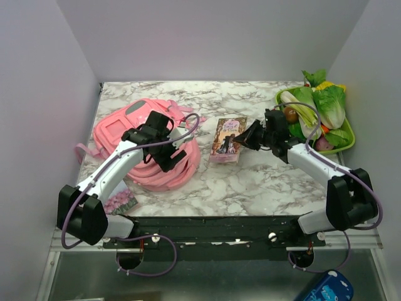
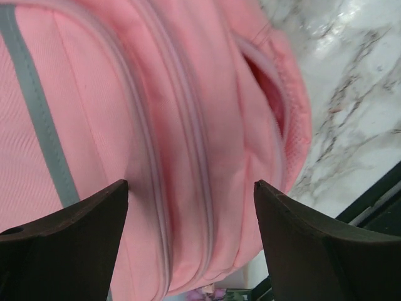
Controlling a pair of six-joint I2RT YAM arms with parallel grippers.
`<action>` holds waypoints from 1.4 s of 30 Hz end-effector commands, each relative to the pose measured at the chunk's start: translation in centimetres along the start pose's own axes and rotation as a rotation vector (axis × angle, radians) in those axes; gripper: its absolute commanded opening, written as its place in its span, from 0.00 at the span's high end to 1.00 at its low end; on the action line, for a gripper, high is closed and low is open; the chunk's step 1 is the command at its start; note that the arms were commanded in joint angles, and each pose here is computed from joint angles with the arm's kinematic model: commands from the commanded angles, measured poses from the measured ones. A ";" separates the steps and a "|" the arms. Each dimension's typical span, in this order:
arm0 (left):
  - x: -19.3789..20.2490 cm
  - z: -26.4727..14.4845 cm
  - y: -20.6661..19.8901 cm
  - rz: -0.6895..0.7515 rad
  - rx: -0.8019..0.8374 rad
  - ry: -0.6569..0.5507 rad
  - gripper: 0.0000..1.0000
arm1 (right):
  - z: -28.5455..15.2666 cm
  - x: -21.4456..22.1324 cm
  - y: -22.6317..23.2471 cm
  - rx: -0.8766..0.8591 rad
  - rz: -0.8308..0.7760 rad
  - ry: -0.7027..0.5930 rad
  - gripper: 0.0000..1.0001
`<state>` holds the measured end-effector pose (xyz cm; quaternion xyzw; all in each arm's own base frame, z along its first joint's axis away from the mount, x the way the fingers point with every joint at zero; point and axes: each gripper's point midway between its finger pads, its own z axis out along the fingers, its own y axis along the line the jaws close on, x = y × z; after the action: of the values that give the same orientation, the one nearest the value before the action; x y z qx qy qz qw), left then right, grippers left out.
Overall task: Pack the student bag
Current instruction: Pick up the book from the center of the board, then place the book in the student bag.
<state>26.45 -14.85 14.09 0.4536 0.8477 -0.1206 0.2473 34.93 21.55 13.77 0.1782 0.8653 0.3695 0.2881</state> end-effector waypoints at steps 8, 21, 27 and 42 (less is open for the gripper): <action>-0.5 -3.7 6.8 0.063 -0.435 -0.065 0.10 | -2.2 1.6 1.0 -0.085 -0.003 0.025 0.94; 2.7 -1.2 5.9 0.094 -0.386 0.016 0.14 | -3.1 2.4 2.3 -0.145 0.026 0.064 0.94; 0.3 -2.2 8.0 0.078 -0.429 -0.040 0.47 | -3.7 3.1 3.8 -0.219 0.046 0.103 0.94; -9.5 -9.1 9.5 0.016 -0.396 -0.275 0.98 | -3.4 6.3 5.9 -0.300 0.070 0.223 0.94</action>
<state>34.58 -10.26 19.84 0.3977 0.8445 0.0314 0.3573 28.89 25.10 16.60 0.1410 0.8339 0.4868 0.2187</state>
